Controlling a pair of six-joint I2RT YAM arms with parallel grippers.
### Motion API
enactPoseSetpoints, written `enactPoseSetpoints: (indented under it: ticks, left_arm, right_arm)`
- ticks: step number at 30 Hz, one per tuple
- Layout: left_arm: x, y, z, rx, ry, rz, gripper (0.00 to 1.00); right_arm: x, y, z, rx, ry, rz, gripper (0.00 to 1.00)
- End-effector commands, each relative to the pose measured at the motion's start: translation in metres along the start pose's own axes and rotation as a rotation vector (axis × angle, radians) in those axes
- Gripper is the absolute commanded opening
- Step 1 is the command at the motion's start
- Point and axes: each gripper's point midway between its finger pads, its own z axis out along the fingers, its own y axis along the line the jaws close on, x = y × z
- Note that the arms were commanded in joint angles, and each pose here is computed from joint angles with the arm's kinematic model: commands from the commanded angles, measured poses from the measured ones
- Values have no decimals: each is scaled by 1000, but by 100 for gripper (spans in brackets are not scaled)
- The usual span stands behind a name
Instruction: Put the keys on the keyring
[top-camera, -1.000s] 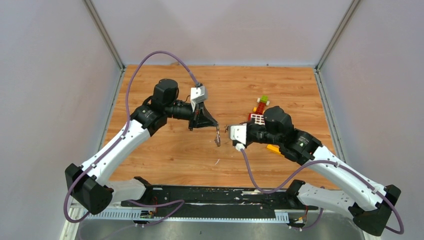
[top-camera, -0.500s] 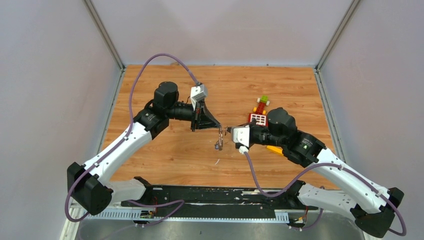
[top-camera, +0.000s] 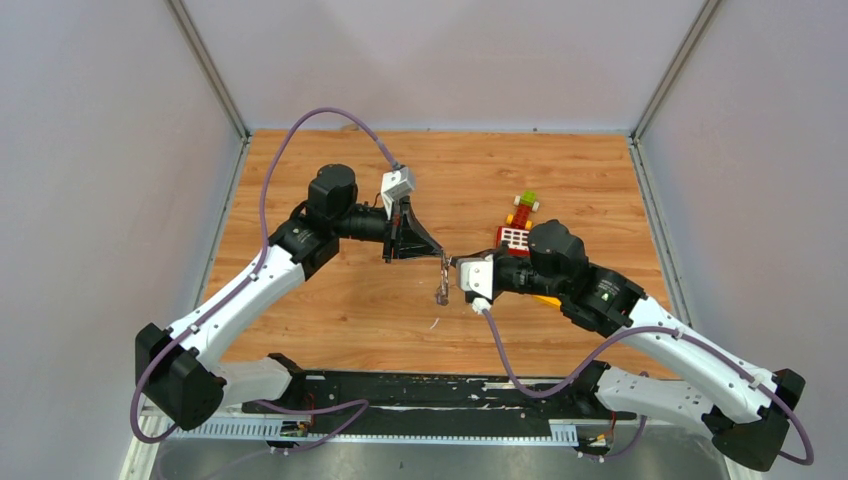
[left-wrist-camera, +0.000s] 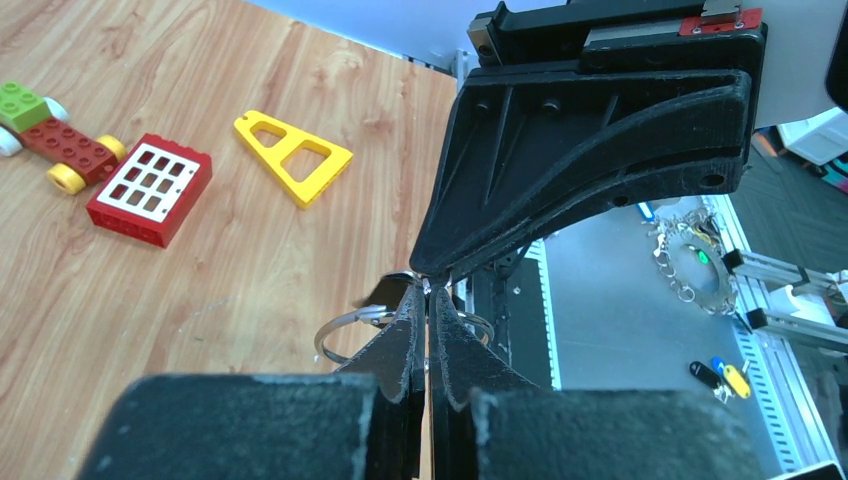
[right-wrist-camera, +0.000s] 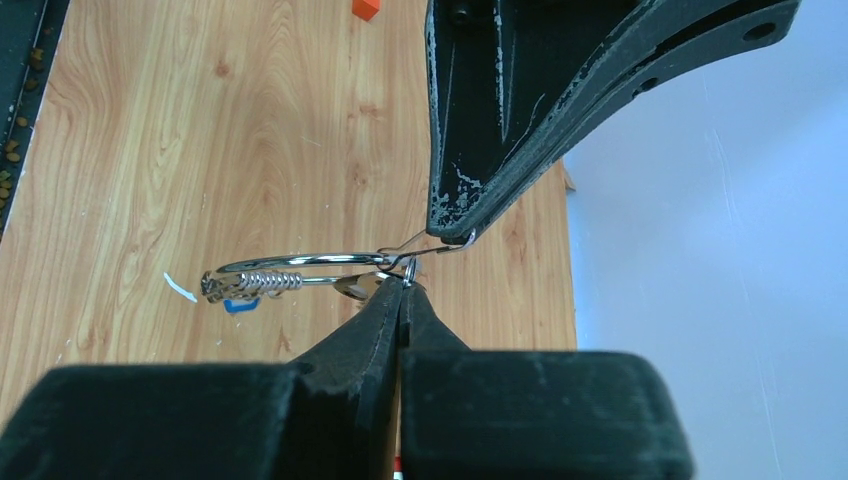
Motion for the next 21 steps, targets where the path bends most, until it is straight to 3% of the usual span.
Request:
enactPoseSetpoints:
  ticks: [1,21]
  left_arm:
    - [-9,-10,2,44,-23,18,0]
    - [-8,-9,2,40,-29,19,0]
  right_arm:
    - [-8,-15,-1,64,-17,-32,0]
    - [-11,-14,-2,59,-27,-28,0]
